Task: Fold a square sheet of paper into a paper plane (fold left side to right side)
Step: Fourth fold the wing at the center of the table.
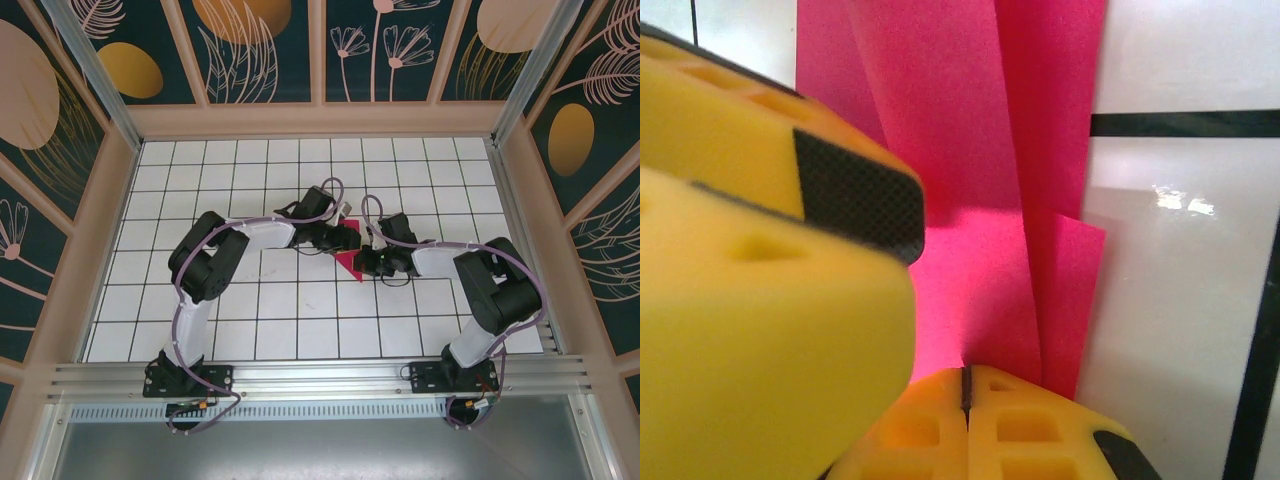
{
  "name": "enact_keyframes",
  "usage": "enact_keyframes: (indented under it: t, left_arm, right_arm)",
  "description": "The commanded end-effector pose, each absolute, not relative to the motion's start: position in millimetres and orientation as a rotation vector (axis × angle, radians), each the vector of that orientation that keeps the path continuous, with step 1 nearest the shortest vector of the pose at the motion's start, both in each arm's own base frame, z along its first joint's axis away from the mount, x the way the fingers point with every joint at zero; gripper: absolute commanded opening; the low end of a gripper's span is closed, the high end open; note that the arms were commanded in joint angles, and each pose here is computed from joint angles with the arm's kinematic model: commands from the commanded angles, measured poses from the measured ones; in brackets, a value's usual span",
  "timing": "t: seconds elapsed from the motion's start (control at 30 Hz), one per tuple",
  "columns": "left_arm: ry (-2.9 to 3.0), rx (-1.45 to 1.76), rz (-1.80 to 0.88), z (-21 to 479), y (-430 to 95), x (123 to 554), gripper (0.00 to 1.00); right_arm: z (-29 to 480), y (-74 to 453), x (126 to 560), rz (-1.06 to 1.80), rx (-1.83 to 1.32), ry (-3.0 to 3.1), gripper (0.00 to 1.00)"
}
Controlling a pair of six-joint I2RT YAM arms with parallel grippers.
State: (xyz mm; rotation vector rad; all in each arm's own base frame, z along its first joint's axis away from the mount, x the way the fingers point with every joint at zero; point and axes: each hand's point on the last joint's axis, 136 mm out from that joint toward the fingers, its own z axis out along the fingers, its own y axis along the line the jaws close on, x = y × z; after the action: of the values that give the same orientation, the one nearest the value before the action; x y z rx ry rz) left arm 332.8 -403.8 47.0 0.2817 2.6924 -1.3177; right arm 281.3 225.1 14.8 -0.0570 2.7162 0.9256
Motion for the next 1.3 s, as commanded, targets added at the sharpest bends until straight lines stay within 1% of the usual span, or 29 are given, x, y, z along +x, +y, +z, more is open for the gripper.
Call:
enact_keyframes:
  t: [0.0,0.17,0.4,0.6,0.8,1.03,1.27]
  left_arm:
    - [2.707,0.28,-1.299,37.0,-407.7,337.5,0.36]
    - [2.734,0.263,-1.2,23.3,-405.1,347.5,0.35]
    - [2.77,0.199,-1.025,0.3,-385.2,364.8,0.35]
    - [2.759,0.135,-0.993,-9.4,-363.0,385.3,0.35]
    - [2.729,0.1,-0.952,-8.1,-340.0,422.1,0.35]
    - [2.705,0.1,-0.962,-7.0,-332.3,463.5,0.36]
    - [2.695,0.065,-0.962,-10.2,-318.7,490.3,0.37]
  right_arm:
    - [-34.7,192.4,235.8,0.713,0.044,2.977,0.0]
    - [-34.8,190.4,235.8,0.688,0.037,2.984,0.0]
    - [-37.1,184.7,234.3,0.631,0.033,3.002,0.0]
    - [-39.9,182.4,229.5,0.623,0.035,3.015,0.0]
    - [-42.0,181.4,224.5,0.625,0.037,3.025,0.0]
    - [-42.5,181.3,221.1,0.631,0.036,3.031,0.0]
    - [-40.8,184.1,221.2,0.648,0.028,3.028,0.0]
